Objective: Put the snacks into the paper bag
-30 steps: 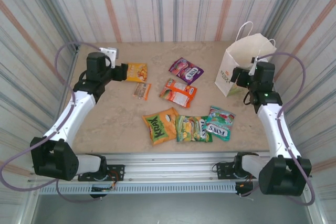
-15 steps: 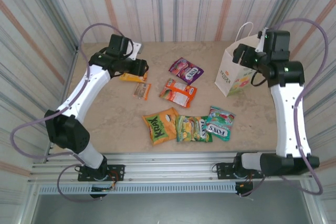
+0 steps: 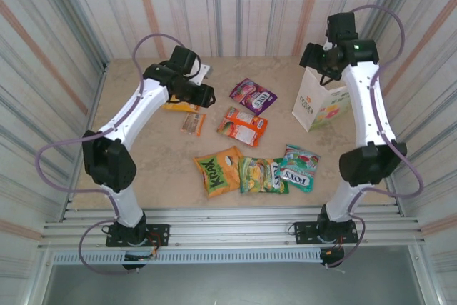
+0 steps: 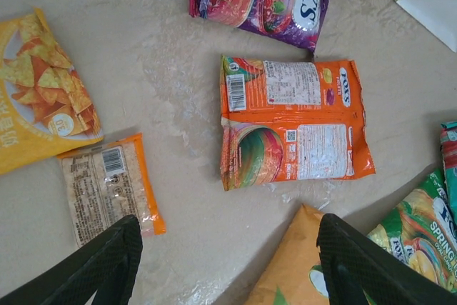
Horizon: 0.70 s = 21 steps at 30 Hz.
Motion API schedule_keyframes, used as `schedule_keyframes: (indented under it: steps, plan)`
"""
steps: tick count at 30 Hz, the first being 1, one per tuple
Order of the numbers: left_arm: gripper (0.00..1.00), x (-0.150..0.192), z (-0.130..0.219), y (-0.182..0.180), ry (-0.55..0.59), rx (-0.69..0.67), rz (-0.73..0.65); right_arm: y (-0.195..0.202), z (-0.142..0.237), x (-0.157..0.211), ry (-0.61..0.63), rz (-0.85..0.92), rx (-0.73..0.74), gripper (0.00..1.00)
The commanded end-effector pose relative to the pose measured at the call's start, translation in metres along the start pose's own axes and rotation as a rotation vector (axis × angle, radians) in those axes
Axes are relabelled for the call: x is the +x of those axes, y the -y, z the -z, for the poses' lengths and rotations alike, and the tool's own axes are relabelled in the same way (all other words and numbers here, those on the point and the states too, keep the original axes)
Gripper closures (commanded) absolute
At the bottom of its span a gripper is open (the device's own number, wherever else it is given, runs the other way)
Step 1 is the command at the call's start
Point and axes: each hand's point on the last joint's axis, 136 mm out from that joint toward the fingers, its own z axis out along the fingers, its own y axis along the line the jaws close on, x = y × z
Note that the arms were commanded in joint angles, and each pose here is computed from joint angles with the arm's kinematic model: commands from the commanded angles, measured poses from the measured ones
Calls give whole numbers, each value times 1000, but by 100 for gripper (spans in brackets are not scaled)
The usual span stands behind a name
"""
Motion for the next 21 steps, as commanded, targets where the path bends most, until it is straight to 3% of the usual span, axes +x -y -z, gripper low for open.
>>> schedule_keyframes:
  steps: [1, 13, 21]
  plan:
    - [32, -8, 2, 7, 0, 32, -17, 10, -10, -6, -3, -75, 70, 16]
    - [32, -10, -11, 13, -21, 81, -15, 18, -69, -20, -25, -135, 117, 28]
    - [32, -10, -15, 11, -24, 71, -6, 21, -88, -25, -41, -132, 99, 48]
